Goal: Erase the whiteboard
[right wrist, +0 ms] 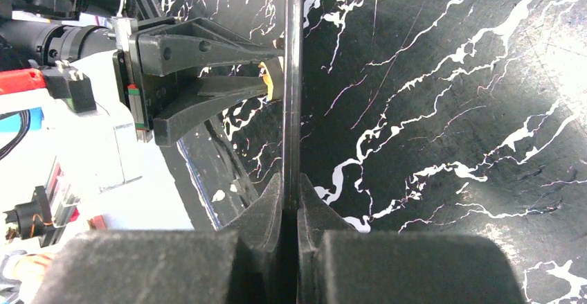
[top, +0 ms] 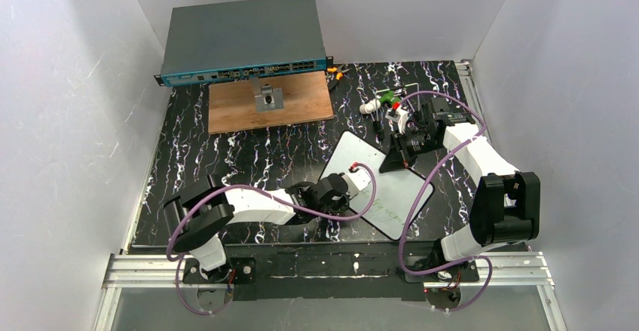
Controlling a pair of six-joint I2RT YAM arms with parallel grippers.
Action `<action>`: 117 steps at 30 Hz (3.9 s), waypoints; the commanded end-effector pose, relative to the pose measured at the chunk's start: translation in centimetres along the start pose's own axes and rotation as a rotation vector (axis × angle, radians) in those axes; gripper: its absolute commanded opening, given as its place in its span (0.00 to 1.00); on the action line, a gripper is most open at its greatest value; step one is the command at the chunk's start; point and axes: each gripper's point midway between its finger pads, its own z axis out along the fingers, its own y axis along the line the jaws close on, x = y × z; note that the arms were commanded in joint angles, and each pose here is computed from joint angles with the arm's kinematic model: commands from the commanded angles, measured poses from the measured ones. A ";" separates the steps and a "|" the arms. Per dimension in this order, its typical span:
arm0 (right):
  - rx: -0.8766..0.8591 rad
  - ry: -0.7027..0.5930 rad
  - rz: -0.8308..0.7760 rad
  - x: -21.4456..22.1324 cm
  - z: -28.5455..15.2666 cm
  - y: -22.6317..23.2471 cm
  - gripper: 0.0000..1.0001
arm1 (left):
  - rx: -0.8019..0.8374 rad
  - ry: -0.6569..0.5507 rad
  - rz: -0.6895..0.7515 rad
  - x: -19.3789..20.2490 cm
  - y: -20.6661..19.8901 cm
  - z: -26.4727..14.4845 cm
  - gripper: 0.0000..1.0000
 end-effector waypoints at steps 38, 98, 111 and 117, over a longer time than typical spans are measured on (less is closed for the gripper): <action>-0.094 -0.056 -0.094 -1.8 -0.3 2.3 0.01 | 0.055 -0.065 -0.186 -0.5 0.1 -0.8 0.00; -0.118 -0.049 -0.106 -1.5 -0.3 2.6 0.01 | 0.085 -0.101 -0.012 -2.9 -1.4 -0.5 0.00; -0.115 -0.051 -0.112 -1.5 -0.3 2.6 0.01 | -0.031 -0.096 -0.134 -5.1 3.1 -0.8 0.00; -0.118 -0.052 -0.113 -1.6 -0.4 2.8 0.01 | 0.015 -0.071 -0.148 -4.0 1.9 -0.7 0.00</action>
